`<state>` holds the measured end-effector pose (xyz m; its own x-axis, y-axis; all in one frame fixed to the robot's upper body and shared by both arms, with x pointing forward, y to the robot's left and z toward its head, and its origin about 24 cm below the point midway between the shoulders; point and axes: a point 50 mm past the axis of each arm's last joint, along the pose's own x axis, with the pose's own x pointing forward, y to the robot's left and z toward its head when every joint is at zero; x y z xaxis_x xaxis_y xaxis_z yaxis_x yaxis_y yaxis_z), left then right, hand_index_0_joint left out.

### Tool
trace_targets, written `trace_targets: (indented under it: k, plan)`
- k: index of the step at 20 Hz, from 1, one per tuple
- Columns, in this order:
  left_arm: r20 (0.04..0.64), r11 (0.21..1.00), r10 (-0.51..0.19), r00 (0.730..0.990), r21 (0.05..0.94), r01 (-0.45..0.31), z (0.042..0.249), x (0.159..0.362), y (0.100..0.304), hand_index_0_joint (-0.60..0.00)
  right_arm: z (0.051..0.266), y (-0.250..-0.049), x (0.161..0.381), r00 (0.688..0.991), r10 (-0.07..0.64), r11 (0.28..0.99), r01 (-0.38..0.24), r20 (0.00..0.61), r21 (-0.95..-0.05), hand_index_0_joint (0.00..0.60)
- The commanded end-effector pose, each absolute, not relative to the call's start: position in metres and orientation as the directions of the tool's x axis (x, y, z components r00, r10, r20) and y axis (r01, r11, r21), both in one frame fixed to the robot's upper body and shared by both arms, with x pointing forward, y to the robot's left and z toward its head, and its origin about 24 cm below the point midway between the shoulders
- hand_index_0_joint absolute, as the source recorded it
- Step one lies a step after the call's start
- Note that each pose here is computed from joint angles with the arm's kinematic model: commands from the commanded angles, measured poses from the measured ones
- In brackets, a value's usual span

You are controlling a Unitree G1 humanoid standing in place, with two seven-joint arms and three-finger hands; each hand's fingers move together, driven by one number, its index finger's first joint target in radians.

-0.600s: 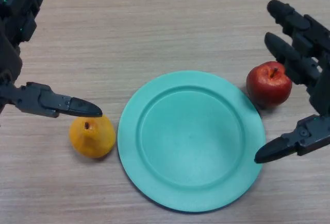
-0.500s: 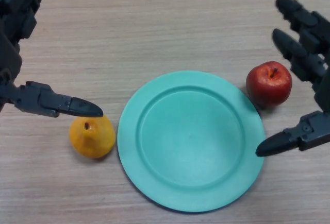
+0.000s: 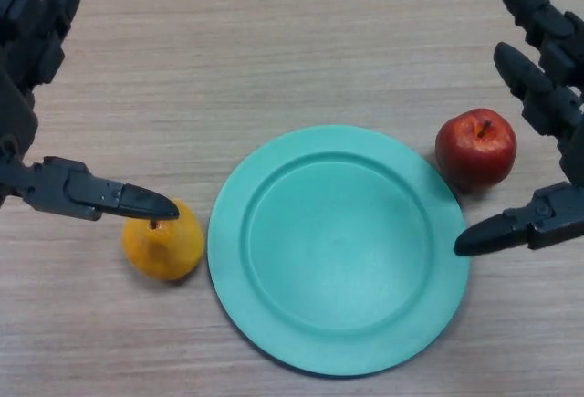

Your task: Pick up the red apple and place it on the plate

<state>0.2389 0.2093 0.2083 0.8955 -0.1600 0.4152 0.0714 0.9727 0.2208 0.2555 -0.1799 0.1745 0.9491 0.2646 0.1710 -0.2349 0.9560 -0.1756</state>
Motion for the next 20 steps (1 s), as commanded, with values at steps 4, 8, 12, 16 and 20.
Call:
trace_targets:
  k: [4,8,12,16,20]
  plan:
    - [0.590,0.974,-0.120,0.798,0.227,-0.022,0.240,0.224,0.226,0.000,0.210,-0.211,0.277,0.890,0.184,0.967,-0.088,0.417,-0.240,0.000]
    - [0.590,0.967,-0.139,0.796,0.253,-0.019,0.237,0.229,0.225,0.000,0.192,-0.228,0.310,0.901,0.134,0.959,-0.012,0.413,-0.285,0.000]
    - [0.579,0.974,-0.120,0.807,0.224,-0.016,0.233,0.231,0.226,0.000,0.157,-0.235,0.337,0.929,0.118,0.932,0.018,0.352,-0.361,0.000]
    - [0.588,0.977,-0.117,0.801,0.215,-0.015,0.237,0.233,0.228,0.000,0.123,-0.226,0.354,0.956,0.098,0.897,0.036,0.278,-0.440,0.000]
    - [0.595,0.978,-0.110,0.796,0.209,-0.021,0.236,0.233,0.227,0.000,0.116,-0.218,0.363,0.962,0.034,0.897,0.091,0.271,-0.433,0.500]
